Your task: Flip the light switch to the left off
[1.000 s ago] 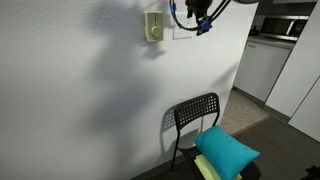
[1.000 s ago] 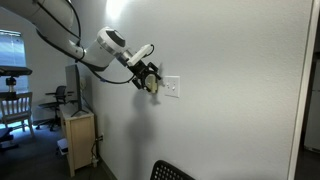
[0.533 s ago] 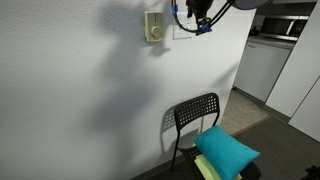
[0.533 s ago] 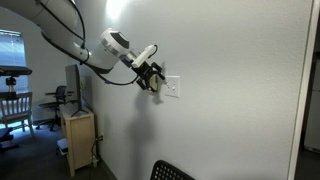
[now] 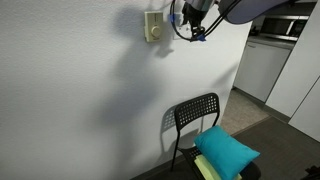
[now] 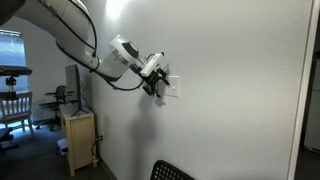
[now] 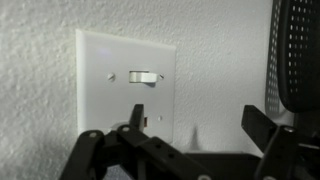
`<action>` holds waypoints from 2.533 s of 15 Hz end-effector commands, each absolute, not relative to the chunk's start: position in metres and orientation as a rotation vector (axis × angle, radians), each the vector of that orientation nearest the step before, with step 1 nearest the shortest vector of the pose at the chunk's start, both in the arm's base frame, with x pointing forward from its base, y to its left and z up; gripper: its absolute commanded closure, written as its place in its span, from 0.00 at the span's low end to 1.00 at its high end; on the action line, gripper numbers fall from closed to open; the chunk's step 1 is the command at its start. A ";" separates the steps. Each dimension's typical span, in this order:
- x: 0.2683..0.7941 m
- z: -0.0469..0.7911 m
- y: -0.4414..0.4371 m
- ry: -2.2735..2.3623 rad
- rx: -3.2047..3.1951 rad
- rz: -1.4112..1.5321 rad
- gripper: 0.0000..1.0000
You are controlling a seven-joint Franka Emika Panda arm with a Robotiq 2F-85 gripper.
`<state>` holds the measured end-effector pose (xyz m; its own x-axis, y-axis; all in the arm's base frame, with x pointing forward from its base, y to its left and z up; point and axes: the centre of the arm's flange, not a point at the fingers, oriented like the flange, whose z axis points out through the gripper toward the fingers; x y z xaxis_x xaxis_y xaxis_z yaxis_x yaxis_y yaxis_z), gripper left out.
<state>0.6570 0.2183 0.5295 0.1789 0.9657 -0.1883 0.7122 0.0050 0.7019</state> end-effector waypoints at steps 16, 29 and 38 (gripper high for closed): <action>0.678 0.525 0.222 1.644 1.700 0.499 0.00; 0.683 0.517 0.215 1.675 1.841 0.428 0.00; 0.635 0.555 0.208 1.580 1.897 0.237 0.00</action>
